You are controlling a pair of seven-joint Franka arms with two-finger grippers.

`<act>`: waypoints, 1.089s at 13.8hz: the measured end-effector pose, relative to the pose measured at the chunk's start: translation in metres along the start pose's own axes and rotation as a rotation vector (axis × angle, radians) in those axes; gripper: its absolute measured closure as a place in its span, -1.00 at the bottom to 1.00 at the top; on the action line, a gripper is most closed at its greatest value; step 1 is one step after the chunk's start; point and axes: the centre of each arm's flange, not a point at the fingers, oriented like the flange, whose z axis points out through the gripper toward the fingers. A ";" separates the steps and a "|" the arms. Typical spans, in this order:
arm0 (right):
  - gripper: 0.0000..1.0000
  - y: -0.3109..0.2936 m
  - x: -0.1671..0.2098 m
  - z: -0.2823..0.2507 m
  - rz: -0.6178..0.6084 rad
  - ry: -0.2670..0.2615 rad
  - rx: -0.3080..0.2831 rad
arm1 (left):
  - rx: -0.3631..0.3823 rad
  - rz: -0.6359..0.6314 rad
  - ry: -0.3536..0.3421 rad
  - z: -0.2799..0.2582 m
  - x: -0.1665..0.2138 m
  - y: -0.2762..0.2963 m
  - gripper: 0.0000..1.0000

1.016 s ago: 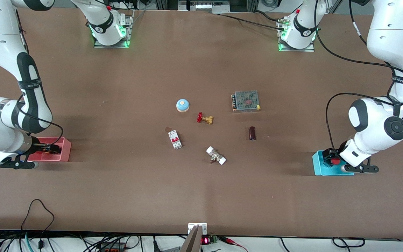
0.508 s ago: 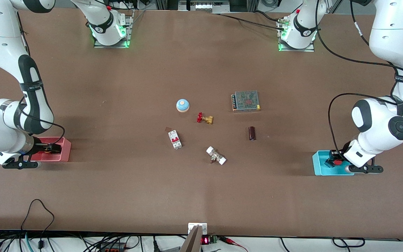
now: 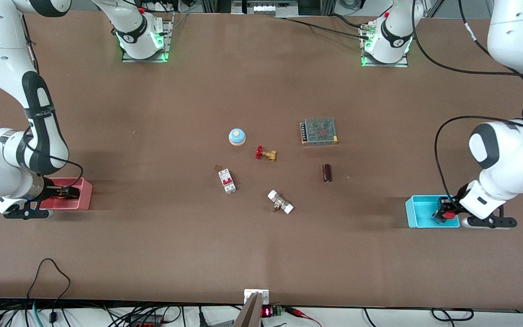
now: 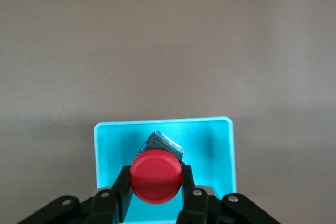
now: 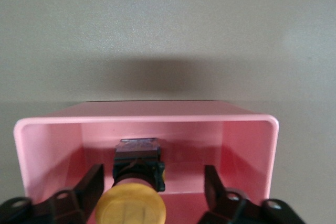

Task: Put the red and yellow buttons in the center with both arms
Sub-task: 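Grasp the red button with the left gripper while the right gripper grasps the yellow button, then lift both buttons out of the trays and carry them toward the table center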

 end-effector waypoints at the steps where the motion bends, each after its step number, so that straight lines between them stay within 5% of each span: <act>1: -0.40 0.000 0.000 0.000 0.001 0.000 0.002 | -0.005 0.005 -0.010 -0.017 0.000 0.006 0.18; 2: -0.39 0.000 0.000 0.001 -0.005 0.000 0.002 | -0.011 0.004 -0.020 -0.031 0.000 0.013 0.18; 5: 0.15 0.000 0.000 0.000 -0.041 0.001 0.005 | -0.034 -0.022 -0.058 -0.054 -0.004 0.048 0.18; 11: 0.15 0.005 0.005 -0.024 -0.069 0.014 0.004 | -0.076 -0.093 -0.110 -0.034 -0.021 0.134 0.18; 15: 0.15 -0.023 0.003 -0.153 -0.111 -0.010 0.043 | -0.084 -0.139 -0.100 -0.001 -0.047 0.203 0.18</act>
